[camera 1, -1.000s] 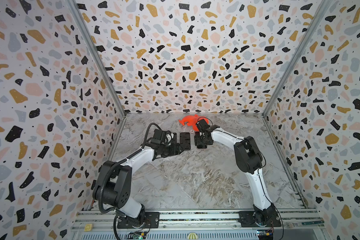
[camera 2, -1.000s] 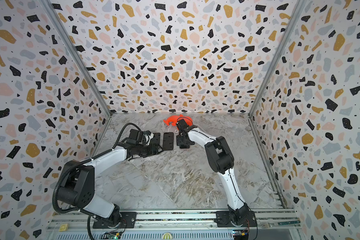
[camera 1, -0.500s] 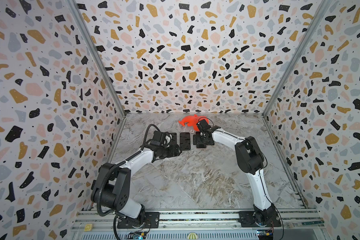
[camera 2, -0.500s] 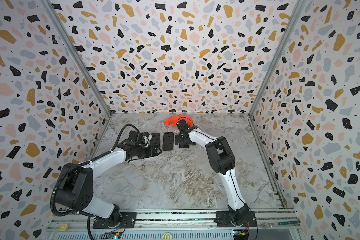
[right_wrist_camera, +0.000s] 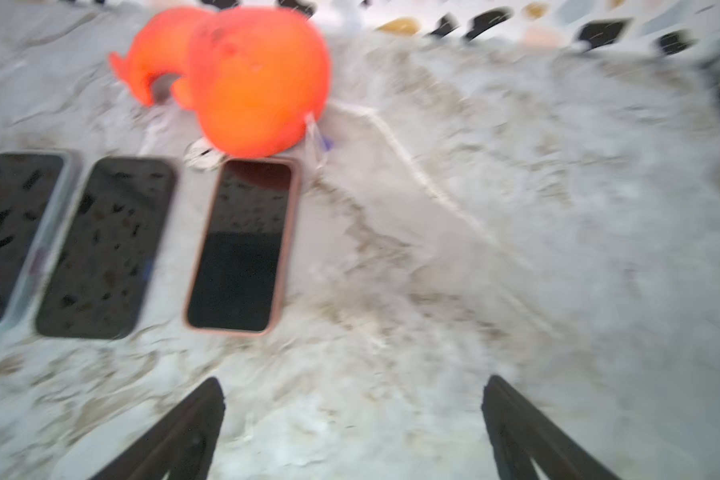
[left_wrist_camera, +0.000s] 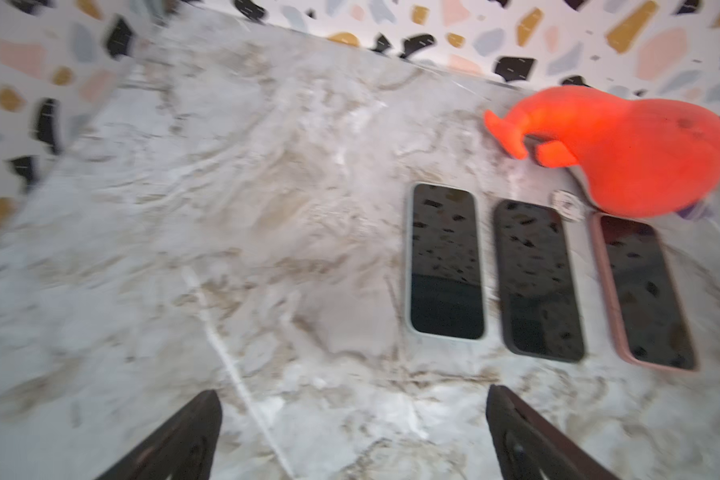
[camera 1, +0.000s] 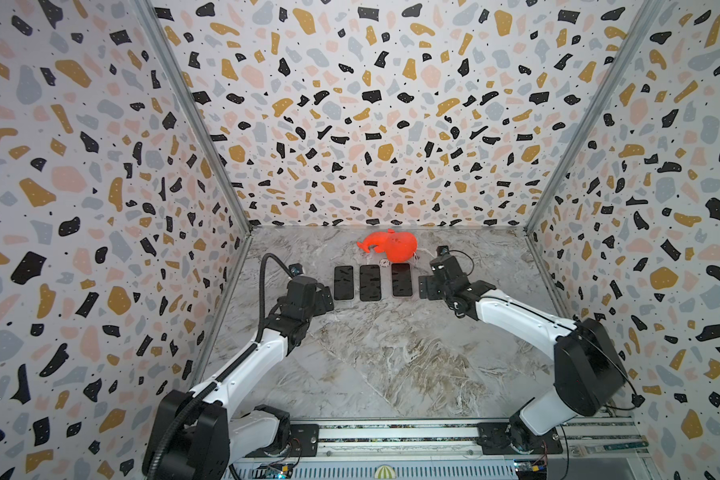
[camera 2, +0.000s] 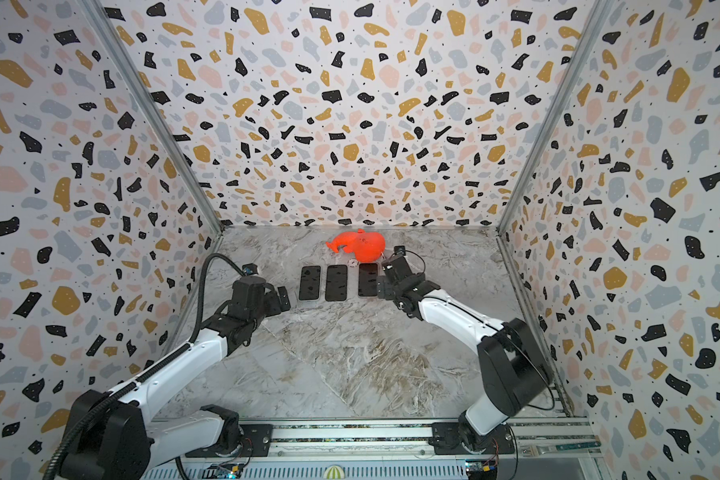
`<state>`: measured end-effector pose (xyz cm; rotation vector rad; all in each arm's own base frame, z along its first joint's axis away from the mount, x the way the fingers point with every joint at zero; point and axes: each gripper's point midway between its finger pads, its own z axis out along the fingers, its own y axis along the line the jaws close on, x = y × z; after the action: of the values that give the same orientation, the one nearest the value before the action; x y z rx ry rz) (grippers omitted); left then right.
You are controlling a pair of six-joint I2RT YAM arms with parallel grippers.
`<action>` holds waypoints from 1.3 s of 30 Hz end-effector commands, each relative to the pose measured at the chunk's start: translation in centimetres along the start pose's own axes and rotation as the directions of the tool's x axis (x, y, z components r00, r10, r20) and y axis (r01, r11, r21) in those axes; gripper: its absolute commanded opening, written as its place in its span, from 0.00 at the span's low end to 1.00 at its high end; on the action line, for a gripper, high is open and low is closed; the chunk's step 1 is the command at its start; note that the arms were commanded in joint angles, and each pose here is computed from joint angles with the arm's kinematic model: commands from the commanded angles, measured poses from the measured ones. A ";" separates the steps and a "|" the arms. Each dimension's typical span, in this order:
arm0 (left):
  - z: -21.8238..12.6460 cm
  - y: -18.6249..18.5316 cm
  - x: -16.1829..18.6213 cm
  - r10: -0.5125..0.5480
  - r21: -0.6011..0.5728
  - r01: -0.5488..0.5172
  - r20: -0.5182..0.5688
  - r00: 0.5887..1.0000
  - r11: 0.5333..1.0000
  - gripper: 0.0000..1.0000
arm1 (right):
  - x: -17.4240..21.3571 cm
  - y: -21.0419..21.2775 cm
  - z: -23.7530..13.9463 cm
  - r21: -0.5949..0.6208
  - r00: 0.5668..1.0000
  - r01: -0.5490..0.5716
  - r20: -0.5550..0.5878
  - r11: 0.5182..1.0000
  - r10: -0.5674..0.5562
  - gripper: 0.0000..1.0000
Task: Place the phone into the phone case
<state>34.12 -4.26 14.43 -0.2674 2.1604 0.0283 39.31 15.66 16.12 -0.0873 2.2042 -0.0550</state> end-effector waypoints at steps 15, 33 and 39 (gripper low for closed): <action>2.7 4.7 -2.1 0.112 -0.083 -0.086 0.403 0.908 0.993 0.98 | 1.0 -15.1 -4.1 0.162 0.811 -0.013 0.580 0.987 -0.084 0.89; 5.6 3.9 -1.1 0.072 0.005 -0.082 0.433 0.898 0.997 1.00 | 5.3 -13.3 -1.4 -0.048 0.831 0.002 0.555 0.999 0.025 0.99; 2.4 5.0 -2.3 0.030 -0.003 -0.033 0.488 0.872 0.999 1.00 | 5.3 -13.7 -0.8 -0.027 0.845 -0.016 0.534 1.000 0.028 0.99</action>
<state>37.17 0.86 11.93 -0.1730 1.7409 0.1018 35.59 1.57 12.10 -0.0794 1.6781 0.0036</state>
